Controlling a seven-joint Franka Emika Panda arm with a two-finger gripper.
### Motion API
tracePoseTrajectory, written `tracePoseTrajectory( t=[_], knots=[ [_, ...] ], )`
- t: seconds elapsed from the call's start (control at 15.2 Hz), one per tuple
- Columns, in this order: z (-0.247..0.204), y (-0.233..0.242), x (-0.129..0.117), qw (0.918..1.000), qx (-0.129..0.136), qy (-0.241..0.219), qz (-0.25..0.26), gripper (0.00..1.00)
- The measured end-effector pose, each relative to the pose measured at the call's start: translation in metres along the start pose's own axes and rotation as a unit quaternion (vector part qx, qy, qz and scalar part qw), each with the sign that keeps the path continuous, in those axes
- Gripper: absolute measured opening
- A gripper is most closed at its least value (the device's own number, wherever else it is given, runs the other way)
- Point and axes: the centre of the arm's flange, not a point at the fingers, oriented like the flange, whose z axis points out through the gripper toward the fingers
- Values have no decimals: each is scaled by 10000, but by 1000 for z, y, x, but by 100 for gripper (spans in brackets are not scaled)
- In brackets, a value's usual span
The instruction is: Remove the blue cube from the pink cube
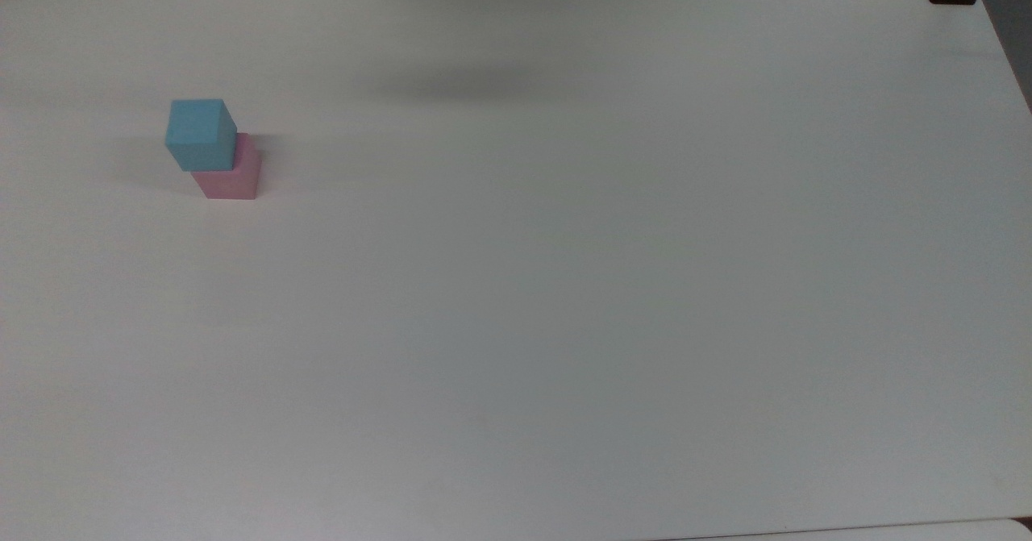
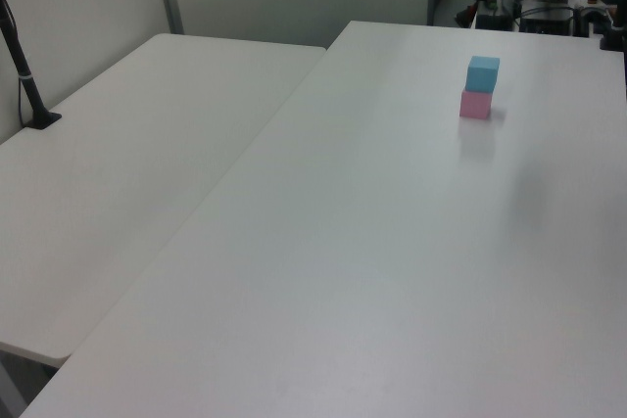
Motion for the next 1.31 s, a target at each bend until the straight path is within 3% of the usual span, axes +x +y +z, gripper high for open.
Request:
tracePoseTrajectory(
  t=[0.33,1.31],
  knots=[
    [4,-1,2,9999,147,-22,26,100],
    [8,-1,2,9998,156,-101,27,100]
  ],
)
